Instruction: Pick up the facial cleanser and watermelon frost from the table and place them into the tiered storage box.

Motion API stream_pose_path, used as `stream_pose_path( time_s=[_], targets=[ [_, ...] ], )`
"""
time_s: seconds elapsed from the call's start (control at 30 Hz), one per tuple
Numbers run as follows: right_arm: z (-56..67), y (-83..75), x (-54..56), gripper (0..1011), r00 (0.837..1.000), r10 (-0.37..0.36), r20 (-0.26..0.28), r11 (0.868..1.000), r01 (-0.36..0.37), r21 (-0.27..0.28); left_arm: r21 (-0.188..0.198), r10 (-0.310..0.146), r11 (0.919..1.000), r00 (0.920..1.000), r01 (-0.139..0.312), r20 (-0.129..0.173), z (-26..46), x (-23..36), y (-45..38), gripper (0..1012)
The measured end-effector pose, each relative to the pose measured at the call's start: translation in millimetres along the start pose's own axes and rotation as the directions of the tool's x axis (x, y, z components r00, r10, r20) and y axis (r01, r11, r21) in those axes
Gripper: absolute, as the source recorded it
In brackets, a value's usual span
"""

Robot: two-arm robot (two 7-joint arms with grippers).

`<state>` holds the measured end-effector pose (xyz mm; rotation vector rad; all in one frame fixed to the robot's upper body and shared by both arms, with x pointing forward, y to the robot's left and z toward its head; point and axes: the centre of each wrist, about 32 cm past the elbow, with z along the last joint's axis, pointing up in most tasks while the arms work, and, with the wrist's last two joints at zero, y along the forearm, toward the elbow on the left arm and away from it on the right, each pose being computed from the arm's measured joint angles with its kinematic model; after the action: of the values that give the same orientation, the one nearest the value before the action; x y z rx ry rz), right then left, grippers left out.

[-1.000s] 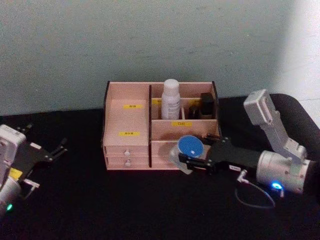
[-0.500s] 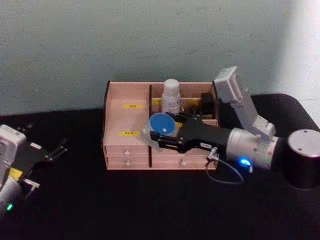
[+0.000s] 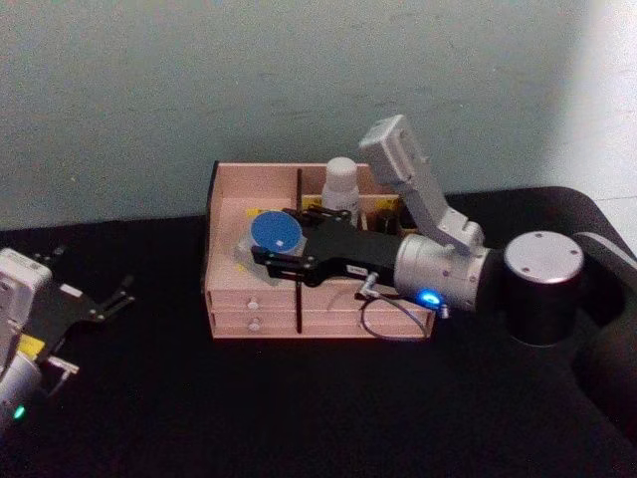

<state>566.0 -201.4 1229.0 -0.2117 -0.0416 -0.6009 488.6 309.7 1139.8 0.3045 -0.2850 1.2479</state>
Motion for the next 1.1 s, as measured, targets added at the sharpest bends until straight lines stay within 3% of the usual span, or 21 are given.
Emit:
stream_pose_path(
  time_s=[0.3, 0.57, 1.1],
  targets=[
    [0.1, 23.8, 2.5, 712, 1.0, -0.012, 0.015, 1.0, 0.012, -0.021, 0.0, 0.0, 1.0, 1.0, 0.0, 0.0, 0.0, 0.0, 0.0, 1001],
    [-2.5, 40.7, 10.1, 712, 0.999, -0.035, -0.005, 0.998, 0.035, -0.046, 0.0, 0.0, 1.0, 1.0, 0.0, 0.0, 0.0, 0.0, 0.0, 1001],
    [-4.9, 58.8, 21.6, 712, 0.997, -0.07, -0.018, 0.994, 0.068, -0.083, 0.0, 0.0, 1.0, 1.0, 0.0, 0.0, 0.0, 0.0, 0.0, 1001]
  ],
)
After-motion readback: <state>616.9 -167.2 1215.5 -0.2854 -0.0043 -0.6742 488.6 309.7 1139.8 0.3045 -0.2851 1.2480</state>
